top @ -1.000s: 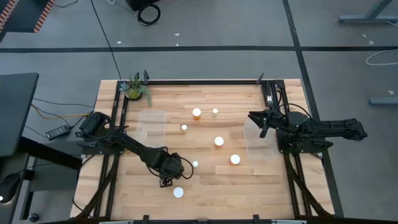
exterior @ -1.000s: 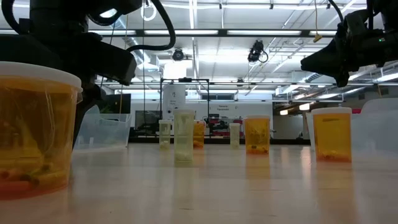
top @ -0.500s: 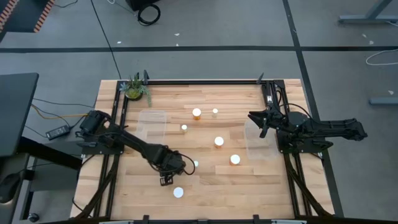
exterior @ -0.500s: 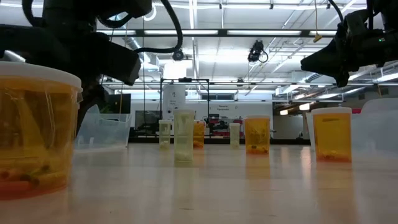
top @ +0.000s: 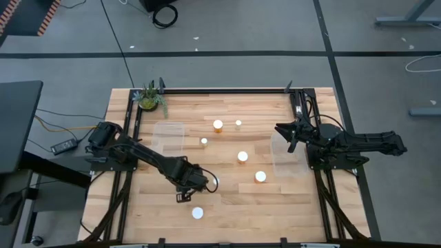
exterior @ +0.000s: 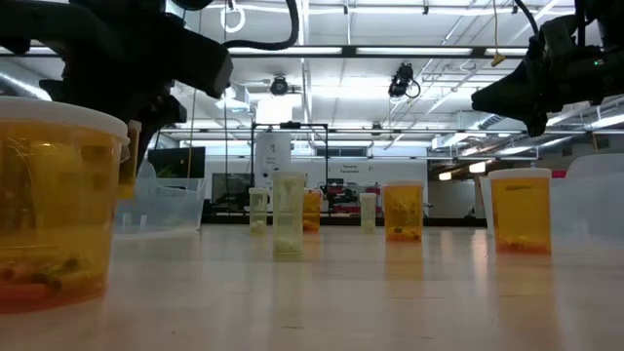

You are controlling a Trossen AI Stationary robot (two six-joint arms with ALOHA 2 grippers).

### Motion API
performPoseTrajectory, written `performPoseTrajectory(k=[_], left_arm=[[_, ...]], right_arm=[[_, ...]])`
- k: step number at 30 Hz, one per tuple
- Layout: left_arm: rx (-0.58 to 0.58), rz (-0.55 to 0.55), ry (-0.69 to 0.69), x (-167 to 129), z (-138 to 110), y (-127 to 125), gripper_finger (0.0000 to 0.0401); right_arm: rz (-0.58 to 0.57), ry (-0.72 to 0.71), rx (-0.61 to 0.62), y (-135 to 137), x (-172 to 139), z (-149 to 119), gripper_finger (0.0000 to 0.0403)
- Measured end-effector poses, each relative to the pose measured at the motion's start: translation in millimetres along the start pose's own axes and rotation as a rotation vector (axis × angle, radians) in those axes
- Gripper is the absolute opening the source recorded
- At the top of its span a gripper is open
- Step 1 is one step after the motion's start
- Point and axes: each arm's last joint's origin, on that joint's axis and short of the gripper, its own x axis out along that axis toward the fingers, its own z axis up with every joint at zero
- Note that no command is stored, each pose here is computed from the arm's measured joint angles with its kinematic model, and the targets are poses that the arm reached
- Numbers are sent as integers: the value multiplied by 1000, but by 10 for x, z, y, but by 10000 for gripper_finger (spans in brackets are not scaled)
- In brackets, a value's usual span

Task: Pick and place medicine bottles into bin by pill shape (circle, oval)
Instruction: Put the small orange pill bottle into the left transparent bin

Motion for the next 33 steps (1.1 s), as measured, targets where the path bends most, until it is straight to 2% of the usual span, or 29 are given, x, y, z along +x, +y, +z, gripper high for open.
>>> performPoseTrajectory(k=[9, 24, 33], left_arm=[[37, 51, -1, -226, 27, 83, 116], [-4, 127, -142, -724, -92, 468, 120], [9, 190, -61, -703, -201, 731, 116]], right_arm=[[-1, 1, -1, 0, 1, -2, 97], [-5, 12, -5, 0, 9, -11, 97], [-6, 17, -7, 0, 14, -16, 97]])
